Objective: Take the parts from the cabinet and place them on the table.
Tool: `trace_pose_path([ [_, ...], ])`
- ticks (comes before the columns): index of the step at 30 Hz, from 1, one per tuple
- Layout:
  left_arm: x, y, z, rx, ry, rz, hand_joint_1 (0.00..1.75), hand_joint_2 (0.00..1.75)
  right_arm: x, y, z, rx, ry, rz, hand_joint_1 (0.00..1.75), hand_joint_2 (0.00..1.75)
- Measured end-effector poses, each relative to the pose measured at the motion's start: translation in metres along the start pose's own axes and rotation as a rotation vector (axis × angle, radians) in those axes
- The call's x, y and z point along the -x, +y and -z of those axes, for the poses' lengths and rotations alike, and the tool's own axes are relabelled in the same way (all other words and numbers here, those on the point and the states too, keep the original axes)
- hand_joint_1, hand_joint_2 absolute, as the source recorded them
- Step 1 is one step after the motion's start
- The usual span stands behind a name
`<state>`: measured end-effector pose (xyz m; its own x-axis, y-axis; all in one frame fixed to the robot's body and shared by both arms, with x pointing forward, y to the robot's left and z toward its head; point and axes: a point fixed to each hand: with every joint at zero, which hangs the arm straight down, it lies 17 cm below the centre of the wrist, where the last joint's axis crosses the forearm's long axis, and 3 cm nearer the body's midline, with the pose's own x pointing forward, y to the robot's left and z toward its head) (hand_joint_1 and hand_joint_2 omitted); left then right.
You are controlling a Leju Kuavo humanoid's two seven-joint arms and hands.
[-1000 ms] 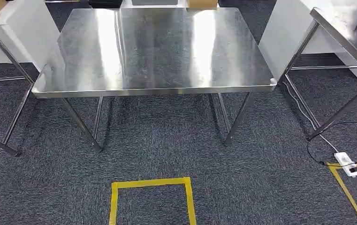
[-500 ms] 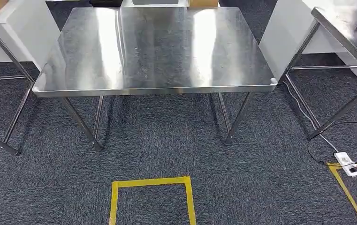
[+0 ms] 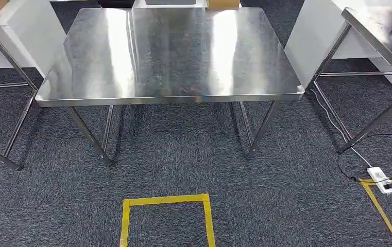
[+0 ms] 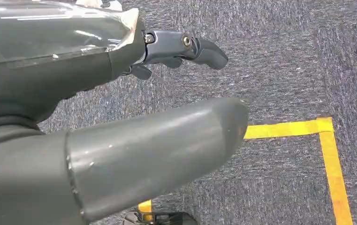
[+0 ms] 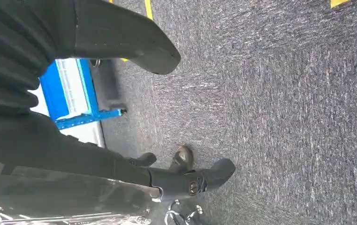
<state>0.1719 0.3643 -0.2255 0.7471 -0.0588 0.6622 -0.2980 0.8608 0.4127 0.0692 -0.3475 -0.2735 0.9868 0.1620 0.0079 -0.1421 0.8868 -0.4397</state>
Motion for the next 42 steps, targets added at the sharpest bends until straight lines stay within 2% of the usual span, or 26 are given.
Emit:
trace_pose_path([
  [42, 0.0037, 0.0044, 0.0004, -0.013, 0.013, -0.01, 0.0, 0.0, 0.0049, 0.0029, -0.0004, -0.009, 0.01, -0.008, 0.0, 1.75],
])
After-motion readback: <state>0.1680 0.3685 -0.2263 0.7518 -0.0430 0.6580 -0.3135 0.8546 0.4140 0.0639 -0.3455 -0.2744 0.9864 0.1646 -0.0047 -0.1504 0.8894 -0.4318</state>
